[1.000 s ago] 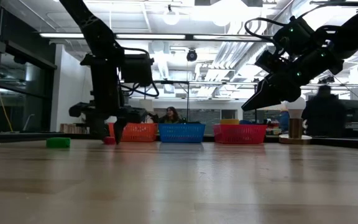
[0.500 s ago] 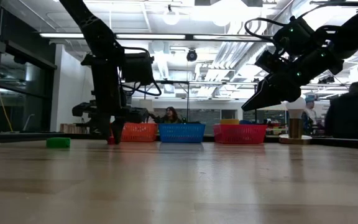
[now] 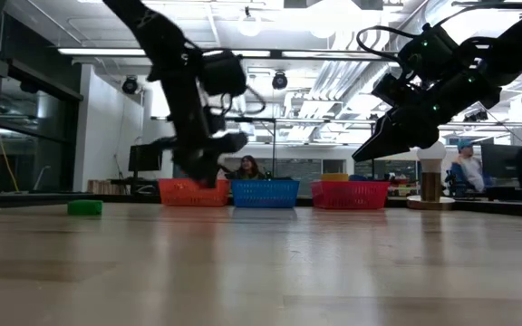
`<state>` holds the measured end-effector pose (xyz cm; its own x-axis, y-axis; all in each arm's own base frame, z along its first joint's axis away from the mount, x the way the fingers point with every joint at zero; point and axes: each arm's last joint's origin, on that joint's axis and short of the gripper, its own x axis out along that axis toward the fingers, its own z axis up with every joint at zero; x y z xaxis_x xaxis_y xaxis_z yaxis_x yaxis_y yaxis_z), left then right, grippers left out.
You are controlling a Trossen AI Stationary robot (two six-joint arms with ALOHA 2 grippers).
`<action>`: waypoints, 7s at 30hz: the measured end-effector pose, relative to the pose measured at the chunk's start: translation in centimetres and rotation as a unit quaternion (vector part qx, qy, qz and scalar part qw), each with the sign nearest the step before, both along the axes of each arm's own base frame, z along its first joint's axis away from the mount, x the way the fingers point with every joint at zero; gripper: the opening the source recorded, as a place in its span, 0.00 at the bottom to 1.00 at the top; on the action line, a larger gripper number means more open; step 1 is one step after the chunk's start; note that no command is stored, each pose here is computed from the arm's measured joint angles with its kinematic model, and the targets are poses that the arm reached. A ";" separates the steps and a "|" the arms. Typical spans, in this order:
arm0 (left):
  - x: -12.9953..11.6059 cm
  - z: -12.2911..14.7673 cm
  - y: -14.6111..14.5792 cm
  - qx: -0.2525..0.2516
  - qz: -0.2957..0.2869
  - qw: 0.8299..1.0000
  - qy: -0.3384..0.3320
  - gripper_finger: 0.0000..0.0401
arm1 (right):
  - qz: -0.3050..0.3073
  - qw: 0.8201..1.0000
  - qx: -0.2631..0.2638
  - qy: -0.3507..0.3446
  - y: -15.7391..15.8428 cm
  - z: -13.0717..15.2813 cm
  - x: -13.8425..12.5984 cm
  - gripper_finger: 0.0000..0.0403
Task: Pick and place Stapler, Stapler remover, tape
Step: Put the red stapler into the blue bin, then put the green stapler into the blue bin
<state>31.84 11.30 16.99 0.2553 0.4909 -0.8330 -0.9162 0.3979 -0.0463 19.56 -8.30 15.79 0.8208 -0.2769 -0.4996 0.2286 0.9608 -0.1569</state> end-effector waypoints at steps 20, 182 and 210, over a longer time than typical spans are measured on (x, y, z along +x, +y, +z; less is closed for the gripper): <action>1.9 6.2 7.0 0.115 -0.101 0.982 -0.113 0.20 | 0.000 1.000 0.000 0.000 0.0 0.0 0.0 0.49; -7.0 -3.1 -8.0 -0.195 -0.456 0.817 0.295 0.61 | -0.001 1.000 -0.004 0.019 0.0 -0.3 -0.2 0.49; -6.8 -3.2 -8.0 -0.190 -0.456 0.821 0.287 0.16 | -0.001 1.000 -0.004 0.020 0.0 -0.3 -0.2 0.49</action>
<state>25.00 3.30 13.81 -0.1157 -0.0100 -0.9932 -0.1595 0.9872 0.0087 19.39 -8.27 15.50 0.7994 -0.2833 -0.5298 0.2248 0.9588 -0.1735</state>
